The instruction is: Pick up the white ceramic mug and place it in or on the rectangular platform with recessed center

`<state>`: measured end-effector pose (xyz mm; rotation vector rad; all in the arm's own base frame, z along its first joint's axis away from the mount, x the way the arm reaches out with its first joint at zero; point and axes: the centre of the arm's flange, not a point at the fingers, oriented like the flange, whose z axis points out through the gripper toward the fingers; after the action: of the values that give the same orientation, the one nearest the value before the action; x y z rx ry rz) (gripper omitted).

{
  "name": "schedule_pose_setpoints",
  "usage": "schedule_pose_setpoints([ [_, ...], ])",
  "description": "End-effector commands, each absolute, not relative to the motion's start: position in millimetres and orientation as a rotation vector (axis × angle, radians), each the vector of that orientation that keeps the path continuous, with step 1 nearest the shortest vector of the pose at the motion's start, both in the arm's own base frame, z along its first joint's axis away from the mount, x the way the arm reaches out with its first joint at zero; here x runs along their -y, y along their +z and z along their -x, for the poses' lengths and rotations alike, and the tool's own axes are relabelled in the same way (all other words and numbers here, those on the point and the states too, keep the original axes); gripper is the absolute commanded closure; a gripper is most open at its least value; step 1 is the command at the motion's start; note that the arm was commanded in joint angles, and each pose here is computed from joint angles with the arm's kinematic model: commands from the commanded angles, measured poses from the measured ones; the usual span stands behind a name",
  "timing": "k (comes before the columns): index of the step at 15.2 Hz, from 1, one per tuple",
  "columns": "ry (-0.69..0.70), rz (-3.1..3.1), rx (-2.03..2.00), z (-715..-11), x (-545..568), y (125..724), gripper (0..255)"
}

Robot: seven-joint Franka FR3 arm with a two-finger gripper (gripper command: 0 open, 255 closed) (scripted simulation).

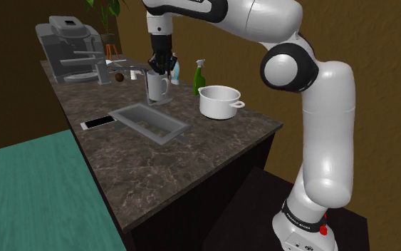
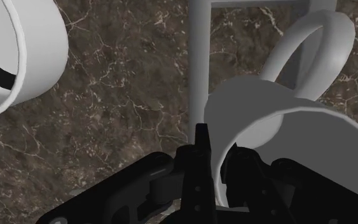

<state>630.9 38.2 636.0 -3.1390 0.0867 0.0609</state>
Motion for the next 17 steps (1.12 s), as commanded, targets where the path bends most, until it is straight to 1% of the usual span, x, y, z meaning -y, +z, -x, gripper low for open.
schedule_pose_setpoints([
  [1, 0.062, 3.139, -0.088, -642.8, -60.8, 638.9, 255],
  [2, 0.062, 3.139, -0.088, -651.2, -75.4, 641.0, 255],
  [17, 0.062, 3.139, -0.088, -651.2, -75.4, 561.8, 255],
])
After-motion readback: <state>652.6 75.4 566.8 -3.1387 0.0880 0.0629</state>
